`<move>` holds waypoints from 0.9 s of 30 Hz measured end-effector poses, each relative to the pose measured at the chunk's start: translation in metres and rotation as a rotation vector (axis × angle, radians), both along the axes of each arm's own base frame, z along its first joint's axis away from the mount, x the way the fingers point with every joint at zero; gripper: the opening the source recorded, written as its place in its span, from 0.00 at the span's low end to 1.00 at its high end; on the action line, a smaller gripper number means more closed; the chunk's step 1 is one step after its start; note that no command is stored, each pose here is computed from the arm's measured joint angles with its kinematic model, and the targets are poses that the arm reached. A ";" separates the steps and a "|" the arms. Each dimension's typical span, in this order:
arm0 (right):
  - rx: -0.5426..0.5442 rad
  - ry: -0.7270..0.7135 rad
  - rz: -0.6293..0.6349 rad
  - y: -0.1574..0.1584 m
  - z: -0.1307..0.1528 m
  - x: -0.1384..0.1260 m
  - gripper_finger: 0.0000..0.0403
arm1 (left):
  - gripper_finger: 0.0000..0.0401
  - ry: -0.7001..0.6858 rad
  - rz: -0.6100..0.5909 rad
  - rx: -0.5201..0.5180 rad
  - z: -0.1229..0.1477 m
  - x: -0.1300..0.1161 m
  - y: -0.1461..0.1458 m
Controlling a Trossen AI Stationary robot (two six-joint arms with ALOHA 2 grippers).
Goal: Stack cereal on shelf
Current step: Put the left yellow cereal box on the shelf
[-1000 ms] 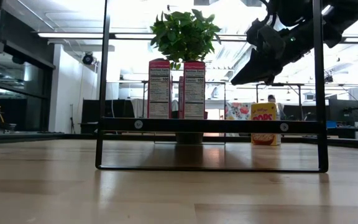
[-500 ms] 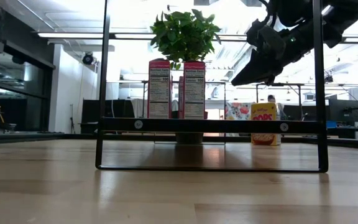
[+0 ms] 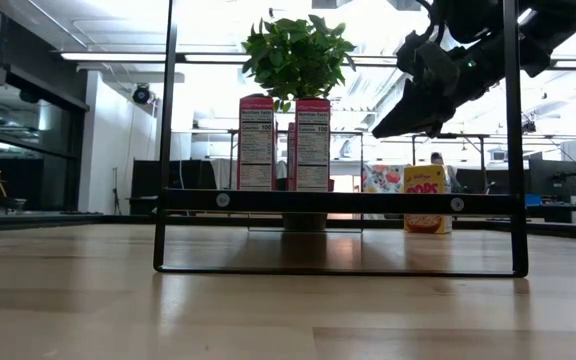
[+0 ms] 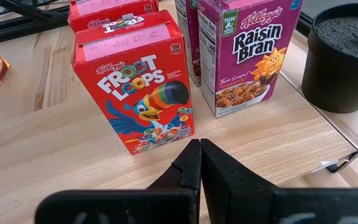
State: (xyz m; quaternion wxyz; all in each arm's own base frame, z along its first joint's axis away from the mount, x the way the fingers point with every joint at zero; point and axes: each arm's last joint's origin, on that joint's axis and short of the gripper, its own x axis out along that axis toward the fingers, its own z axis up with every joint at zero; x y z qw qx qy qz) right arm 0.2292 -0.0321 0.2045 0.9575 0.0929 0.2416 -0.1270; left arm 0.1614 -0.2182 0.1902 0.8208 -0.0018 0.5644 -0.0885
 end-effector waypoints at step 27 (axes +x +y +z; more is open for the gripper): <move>-0.006 0.002 0.004 0.000 0.000 0.000 0.00 | 0.30 0.164 0.001 0.014 0.063 0.045 0.034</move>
